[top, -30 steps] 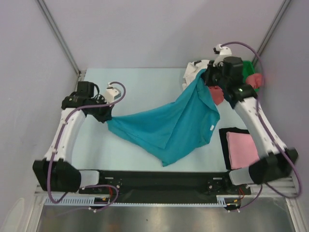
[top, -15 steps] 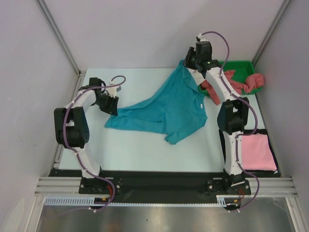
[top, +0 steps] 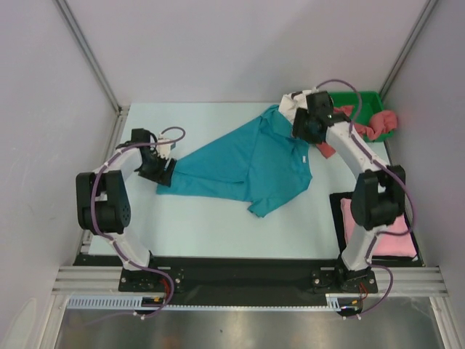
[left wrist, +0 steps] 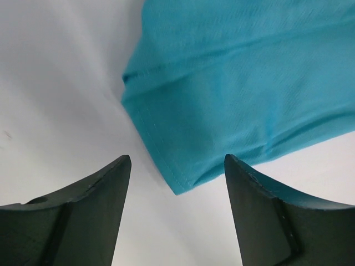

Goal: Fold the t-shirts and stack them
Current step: Flatten the tshirt out

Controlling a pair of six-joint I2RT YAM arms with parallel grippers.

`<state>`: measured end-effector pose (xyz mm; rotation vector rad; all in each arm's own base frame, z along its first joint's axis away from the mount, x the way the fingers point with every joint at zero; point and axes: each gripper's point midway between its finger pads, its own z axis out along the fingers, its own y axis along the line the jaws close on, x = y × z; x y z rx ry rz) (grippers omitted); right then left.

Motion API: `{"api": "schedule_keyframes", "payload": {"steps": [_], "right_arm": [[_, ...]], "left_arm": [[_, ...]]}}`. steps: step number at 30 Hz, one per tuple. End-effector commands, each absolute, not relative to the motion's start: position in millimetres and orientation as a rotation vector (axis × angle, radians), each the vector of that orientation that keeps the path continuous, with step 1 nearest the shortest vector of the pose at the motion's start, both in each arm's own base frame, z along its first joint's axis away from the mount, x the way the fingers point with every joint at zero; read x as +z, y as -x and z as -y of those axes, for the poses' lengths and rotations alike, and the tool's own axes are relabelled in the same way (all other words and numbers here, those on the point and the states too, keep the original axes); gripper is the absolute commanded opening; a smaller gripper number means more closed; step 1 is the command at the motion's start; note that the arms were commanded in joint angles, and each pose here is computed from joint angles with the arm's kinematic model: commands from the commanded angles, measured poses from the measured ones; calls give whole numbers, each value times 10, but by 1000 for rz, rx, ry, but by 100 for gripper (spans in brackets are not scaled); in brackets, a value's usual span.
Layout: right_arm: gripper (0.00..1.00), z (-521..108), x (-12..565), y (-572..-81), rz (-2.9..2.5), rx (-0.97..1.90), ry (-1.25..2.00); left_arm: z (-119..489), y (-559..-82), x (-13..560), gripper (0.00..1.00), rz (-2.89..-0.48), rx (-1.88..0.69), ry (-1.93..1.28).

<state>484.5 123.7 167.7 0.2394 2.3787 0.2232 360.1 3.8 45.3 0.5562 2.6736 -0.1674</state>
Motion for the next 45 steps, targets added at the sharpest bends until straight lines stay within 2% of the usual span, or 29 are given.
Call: {"api": "schedule_keyframes", "payload": {"steps": [1,4,7,9,13,15,16,18,19,20,26,27,34,39,42,45], "right_arm": [[62,-1062,1570,-4340,-2404,190,-273],[57,-959,1143,-3943,-2492,201,-337],[60,-873,864,-3729,-2547,185,-386],[65,-883,705,-3697,-2568,196,-389],[62,-889,436,-3684,-2621,223,-434],[52,-853,353,-3672,-2632,204,-458],[35,-860,342,-3690,-2625,216,-462],[21,-867,355,-3691,-2621,223,-465],[13,-867,374,-3693,-2618,225,-464],[1,-880,454,-3714,-2601,235,-461],[0,-1104,1146,-3538,-2542,172,-299],[0,-1180,1498,-3559,-2469,196,-263],[0,-1590,2587,-3119,-2331,234,-134],[0,-1847,2878,-2989,-2331,360,-89],[0,-2032,2748,-3189,-2354,382,-19],[0,-2172,2404,-3639,-2377,334,11]], "left_arm": [[-224,-3446,366,74,-2723,-46,-566],[-208,-3416,275,73,-2752,-62,-548],[-167,-3440,222,73,-2757,-94,-535],[-120,-3478,217,68,-2746,-111,-541],[15,-3500,190,42,-2735,-177,-565],[92,-3489,198,35,-2724,-228,-572],[128,-3477,195,27,-2721,-253,-575],[176,-3449,195,18,-2712,-295,-579],[196,-3434,191,0,-2712,-307,-580],[205,-3410,183,0,-2713,-319,-581],[208,-3327,396,0,-2661,-325,-619],[176,-3305,448,0,-2656,-320,-609],[-15,-3234,914,0,-2559,-244,-583],[-68,-3172,1085,0,-2530,-200,-604],[-72,-3199,1095,0,-2526,-198,-604],[-49,-3217,1024,0,-2557,-234,-582]]}}
